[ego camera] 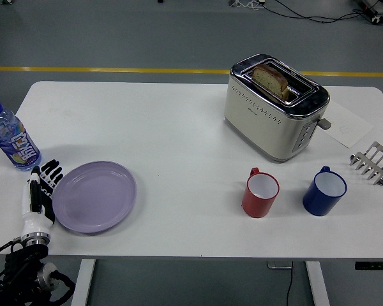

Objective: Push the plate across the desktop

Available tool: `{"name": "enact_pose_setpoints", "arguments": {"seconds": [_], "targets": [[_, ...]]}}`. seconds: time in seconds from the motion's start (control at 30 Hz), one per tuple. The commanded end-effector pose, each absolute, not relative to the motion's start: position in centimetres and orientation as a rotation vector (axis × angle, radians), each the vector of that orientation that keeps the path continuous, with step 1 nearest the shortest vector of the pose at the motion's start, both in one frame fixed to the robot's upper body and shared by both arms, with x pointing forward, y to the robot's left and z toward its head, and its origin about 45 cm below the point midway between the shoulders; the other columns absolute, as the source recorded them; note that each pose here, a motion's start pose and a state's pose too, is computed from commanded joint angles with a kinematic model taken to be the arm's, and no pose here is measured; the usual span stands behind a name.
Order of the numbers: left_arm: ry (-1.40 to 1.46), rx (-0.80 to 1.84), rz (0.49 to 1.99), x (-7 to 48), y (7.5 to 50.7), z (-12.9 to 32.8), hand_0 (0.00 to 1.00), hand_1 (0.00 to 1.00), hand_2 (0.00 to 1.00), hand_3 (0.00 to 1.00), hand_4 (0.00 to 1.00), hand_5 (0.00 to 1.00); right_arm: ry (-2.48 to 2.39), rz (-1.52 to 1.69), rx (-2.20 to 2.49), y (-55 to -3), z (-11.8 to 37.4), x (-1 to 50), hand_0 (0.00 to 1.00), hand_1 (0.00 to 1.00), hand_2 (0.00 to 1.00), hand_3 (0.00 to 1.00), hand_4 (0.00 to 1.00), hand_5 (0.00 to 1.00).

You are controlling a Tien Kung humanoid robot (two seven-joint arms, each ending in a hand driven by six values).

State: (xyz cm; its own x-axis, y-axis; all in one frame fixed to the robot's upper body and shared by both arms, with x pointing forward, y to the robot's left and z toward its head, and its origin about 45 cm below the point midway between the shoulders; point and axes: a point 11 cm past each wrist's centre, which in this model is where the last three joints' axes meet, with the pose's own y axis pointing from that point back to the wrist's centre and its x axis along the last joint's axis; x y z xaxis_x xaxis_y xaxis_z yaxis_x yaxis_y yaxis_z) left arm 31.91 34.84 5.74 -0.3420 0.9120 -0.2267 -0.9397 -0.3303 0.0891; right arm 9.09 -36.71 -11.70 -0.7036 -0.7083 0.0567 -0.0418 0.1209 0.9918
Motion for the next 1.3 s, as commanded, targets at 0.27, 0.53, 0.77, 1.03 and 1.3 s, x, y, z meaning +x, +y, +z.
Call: {"name": "enact_pose_setpoints", "arguments": {"seconds": [0.27, 0.53, 0.77, 1.03, 1.3], "targets": [[0.242, -0.154, 1.909, 32.0, 34.6, 5.7, 0.754, 0.77, 0.746, 0.645, 0.368, 0.998, -1.869, -1.63, 0.728, -36.6, -11.7, 9.1, 0.648, 0.652, 0.71, 0.61, 0.43, 0.253], [0.246, -0.145, 1.879, 31.9, 33.5, 5.5, 0.754, 0.769, 0.746, 0.644, 0.368, 0.998, -1.859, -1.634, 0.725, -36.5, -11.8, 8.8, 0.648, 0.652, 0.71, 0.61, 0.43, 0.253], [0.255, -0.146, 1.851, 32.2, 32.4, 5.6, 0.755, 0.769, 0.746, 0.643, 0.367, 0.998, -1.851, -1.637, 0.726, -36.4, -11.8, 8.6, 0.648, 0.652, 0.71, 0.61, 0.431, 0.252], [0.263, -0.138, 1.807, 32.3, 31.0, 5.5, 0.752, 0.768, 0.746, 0.641, 0.369, 0.998, -1.84, -1.64, 0.729, -36.2, -11.9, 8.4, 0.647, 0.652, 0.709, 0.61, 0.431, 0.254], [0.279, -0.128, 1.774, 32.6, 29.7, 5.3, 0.752, 0.768, 0.746, 0.64, 0.37, 0.998, -1.835, -1.642, 0.738, -36.1, -11.9, 8.6, 0.646, 0.651, 0.708, 0.609, 0.432, 0.254]]}}
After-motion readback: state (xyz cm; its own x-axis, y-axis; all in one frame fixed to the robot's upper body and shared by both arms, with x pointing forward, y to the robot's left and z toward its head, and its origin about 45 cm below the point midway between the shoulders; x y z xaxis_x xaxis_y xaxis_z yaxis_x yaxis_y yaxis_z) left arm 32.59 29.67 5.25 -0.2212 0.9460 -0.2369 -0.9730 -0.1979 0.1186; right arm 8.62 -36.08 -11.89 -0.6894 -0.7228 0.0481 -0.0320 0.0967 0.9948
